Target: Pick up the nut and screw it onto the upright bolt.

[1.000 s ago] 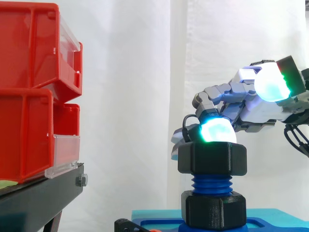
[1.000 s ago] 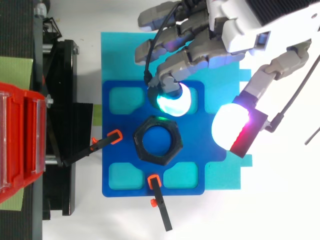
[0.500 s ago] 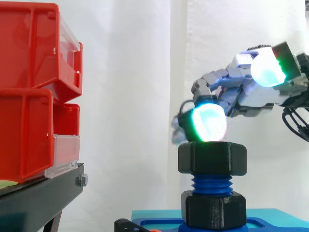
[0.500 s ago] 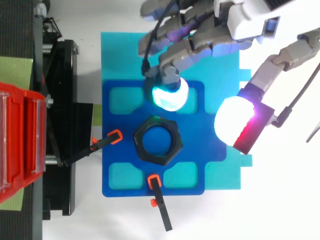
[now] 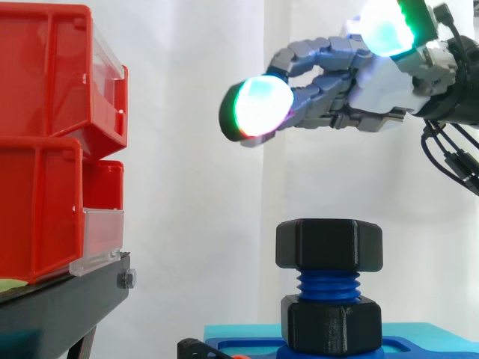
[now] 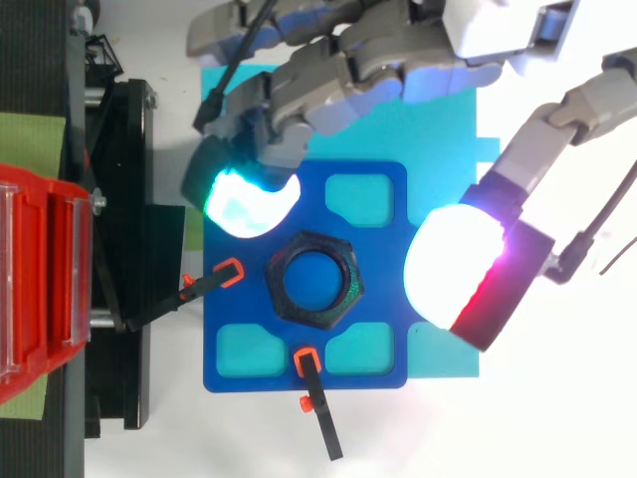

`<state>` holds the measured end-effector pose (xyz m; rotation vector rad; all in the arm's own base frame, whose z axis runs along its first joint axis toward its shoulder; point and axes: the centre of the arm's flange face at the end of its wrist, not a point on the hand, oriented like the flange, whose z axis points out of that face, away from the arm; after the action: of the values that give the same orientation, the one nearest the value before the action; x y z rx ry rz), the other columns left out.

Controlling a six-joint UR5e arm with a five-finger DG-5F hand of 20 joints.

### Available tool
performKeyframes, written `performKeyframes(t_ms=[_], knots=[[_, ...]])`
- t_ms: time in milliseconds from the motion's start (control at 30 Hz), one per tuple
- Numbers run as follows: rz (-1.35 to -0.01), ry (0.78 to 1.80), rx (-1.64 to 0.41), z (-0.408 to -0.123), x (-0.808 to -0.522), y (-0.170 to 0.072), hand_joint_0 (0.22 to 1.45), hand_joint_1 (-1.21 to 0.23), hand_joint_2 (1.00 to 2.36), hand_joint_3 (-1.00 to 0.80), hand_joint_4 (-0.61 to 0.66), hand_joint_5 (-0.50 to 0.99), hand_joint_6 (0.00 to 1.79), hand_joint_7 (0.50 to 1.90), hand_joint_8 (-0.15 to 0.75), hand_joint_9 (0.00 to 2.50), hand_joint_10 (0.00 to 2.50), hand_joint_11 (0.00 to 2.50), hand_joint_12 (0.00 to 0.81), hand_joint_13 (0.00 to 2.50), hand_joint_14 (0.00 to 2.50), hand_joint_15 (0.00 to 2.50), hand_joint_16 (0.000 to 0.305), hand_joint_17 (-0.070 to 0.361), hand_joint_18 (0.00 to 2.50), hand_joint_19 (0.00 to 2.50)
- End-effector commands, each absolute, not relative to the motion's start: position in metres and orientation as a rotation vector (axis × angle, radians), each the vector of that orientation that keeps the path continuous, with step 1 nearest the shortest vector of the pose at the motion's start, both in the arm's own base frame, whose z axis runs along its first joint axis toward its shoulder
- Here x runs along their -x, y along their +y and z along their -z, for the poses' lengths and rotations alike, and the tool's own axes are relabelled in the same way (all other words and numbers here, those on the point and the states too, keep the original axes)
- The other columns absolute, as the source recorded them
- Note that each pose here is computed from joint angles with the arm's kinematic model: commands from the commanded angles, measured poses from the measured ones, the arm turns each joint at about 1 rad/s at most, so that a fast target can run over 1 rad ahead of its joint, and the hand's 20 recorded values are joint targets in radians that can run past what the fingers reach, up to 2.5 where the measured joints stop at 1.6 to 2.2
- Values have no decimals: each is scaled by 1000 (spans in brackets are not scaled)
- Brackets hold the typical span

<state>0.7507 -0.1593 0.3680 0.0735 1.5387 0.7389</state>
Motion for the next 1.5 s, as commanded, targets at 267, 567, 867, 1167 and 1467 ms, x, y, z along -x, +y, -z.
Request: performKeyframes(t_ms=[267,567,867,1167,1467], knots=[[-792,1487,-88,-326,-760,-122,461,-204,1000,-500,58,-251,500,557,193,198,0,0,346,32,0,0,49,109,0,0],[-792,1496,-97,-312,-760,-114,461,-204,1000,-500,45,-261,500,544,191,169,0,0,348,28,0,0,49,110,0,0],[-774,1508,-99,-304,-756,-120,461,-185,1000,-500,33,-268,500,544,164,7,0,0,336,0,0,0,48,108,0,0],[-770,1505,-96,-304,-756,-121,452,-194,1000,-500,24,-271,500,534,155,0,0,0,342,0,0,0,48,109,0,0],[-770,1527,-97,-282,-760,-121,448,-239,1000,-500,23,-274,500,529,158,0,0,0,344,0,0,0,49,111,0,0]])
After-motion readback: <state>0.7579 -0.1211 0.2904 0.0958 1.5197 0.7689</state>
